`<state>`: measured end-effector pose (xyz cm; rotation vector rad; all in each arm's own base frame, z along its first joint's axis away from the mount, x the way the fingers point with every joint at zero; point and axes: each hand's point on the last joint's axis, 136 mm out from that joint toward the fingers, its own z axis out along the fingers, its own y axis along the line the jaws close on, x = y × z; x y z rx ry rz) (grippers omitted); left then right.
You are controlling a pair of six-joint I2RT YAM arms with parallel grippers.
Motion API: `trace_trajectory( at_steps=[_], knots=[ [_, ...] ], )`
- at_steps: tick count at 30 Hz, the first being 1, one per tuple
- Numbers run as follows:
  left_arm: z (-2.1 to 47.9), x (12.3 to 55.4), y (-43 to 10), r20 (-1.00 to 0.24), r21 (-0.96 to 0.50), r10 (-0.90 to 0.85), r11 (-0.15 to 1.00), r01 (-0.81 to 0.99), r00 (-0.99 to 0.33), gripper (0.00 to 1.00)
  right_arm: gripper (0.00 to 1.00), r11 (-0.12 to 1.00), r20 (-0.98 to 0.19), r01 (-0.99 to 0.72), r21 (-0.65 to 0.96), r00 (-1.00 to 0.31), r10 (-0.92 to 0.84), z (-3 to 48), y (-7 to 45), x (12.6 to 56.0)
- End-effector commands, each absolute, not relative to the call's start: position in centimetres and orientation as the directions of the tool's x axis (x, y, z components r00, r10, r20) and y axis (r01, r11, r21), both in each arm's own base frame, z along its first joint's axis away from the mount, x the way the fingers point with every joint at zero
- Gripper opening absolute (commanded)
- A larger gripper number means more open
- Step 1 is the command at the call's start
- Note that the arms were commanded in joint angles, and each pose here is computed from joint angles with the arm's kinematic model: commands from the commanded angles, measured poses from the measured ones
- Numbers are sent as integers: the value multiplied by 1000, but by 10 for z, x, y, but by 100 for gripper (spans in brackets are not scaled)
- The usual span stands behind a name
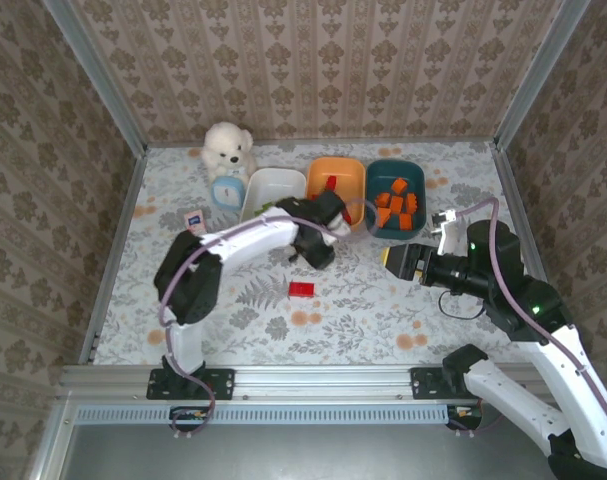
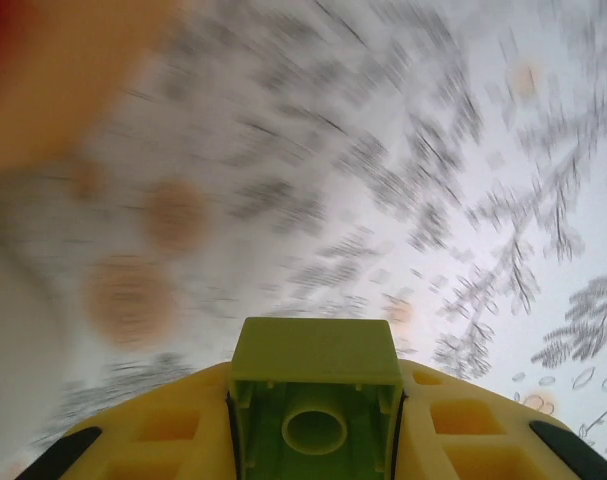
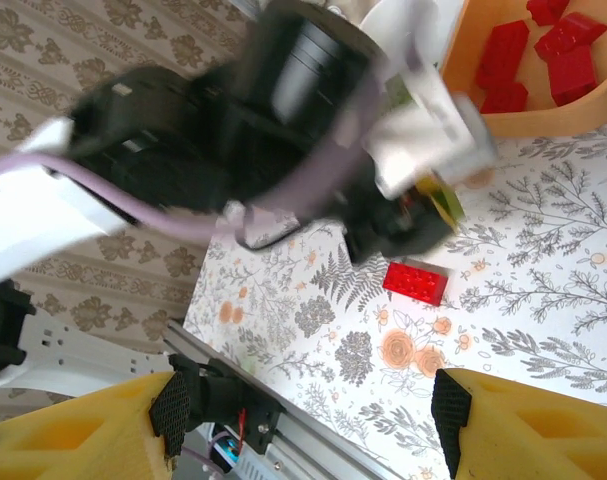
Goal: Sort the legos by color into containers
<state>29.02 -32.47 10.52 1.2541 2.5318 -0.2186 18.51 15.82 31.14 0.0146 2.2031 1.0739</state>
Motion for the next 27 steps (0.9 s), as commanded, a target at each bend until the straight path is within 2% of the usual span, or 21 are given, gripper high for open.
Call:
trace_trajectory(
  at_steps=[1,6,15,21,27],
  knots=[
    [164,330,-314,-491,-91,561,728,680,-666,31,69,630,-592,-322,706,-757,276,325,166,187],
    [169,388,-272,-509,-128,392,846,518,-766,31,69,625,-574,-326,709,-782,243,316,175,195],
    [122,485,-223,-498,-93,194,957,274,-846,31,69,561,-525,-355,748,-834,172,293,216,229],
    [94,516,-211,-458,-3,195,975,221,-867,32,68,561,-544,-419,714,-837,68,292,251,236],
    [75,527,-211,-424,-23,166,981,194,-890,32,68,564,-533,-414,715,-844,57,287,259,233]
  ],
)
